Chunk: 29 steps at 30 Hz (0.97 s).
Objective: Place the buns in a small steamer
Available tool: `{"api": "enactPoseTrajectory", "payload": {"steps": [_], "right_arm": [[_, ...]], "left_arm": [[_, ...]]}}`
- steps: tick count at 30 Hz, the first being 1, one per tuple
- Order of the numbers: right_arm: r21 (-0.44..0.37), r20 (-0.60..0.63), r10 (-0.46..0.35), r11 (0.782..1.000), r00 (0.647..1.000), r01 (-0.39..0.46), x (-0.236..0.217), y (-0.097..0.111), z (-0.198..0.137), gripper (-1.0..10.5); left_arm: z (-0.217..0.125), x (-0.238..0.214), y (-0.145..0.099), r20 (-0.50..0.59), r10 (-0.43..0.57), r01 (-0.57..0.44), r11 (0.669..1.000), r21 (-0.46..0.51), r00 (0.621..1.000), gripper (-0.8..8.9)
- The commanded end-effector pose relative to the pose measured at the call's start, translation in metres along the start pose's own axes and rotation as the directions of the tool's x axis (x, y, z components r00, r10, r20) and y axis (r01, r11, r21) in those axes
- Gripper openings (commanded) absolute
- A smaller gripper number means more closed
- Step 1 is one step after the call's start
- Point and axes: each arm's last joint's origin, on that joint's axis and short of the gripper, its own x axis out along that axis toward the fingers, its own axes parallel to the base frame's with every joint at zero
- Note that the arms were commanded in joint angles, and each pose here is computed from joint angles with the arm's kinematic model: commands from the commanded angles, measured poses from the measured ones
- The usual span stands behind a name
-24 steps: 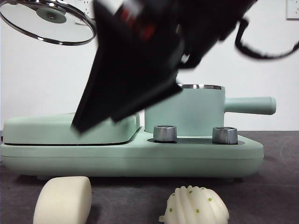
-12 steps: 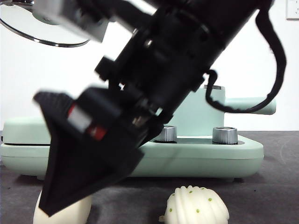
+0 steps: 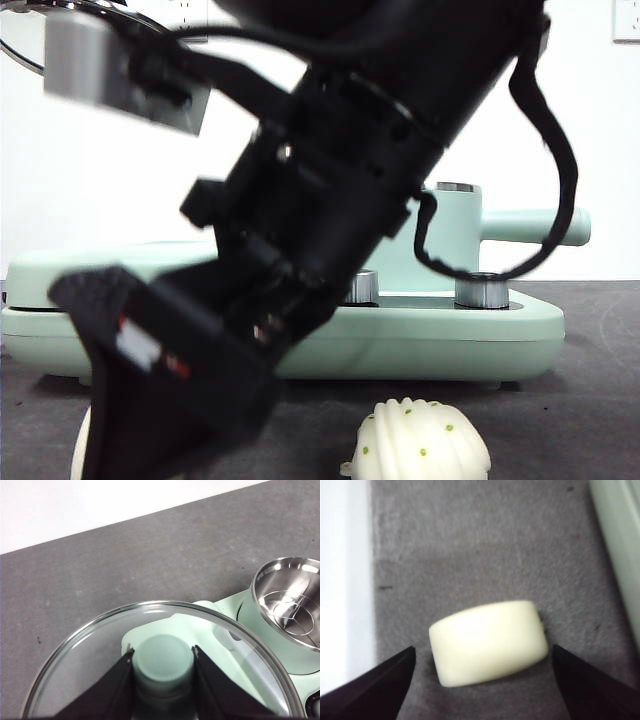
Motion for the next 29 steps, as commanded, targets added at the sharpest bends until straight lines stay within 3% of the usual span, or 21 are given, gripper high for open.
{"api": "enactPoseTrajectory", "payload": {"steps": [1,4,13,21,29], "right_arm": [[-0.021,0.002,0.014,1.0,1.0,-0.014,0.005,0.005,0.004,3.8],[-0.028,0.008,0.017,0.999,1.0,-0.016,0.005,0.008,0.007,3.0],[0.074,0.007,0.016,0.997,1.0,-0.016,-0.002,0.006,0.018,2.9],[0.109,-0.026,0.01,0.994,1.0,-0.007,-0.034,0.002,0.037,2.9],[0.271,0.053,-0.084,0.96,0.995,0.067,-0.101,-0.014,0.048,2.9]], "left_arm": [[0.007,-0.003,0.0,0.043,0.002,-0.002,1.0,0.008,0.999,0.11],[0.007,-0.003,0.001,0.042,0.004,-0.004,1.0,0.007,0.999,0.11],[0.006,-0.003,0.001,0.03,0.004,-0.004,1.0,0.006,1.0,0.11],[0.006,-0.003,0.001,0.031,0.004,-0.004,1.0,0.006,1.0,0.11],[0.006,-0.003,0.001,0.031,0.004,-0.004,1.0,0.006,1.0,0.11]]}}
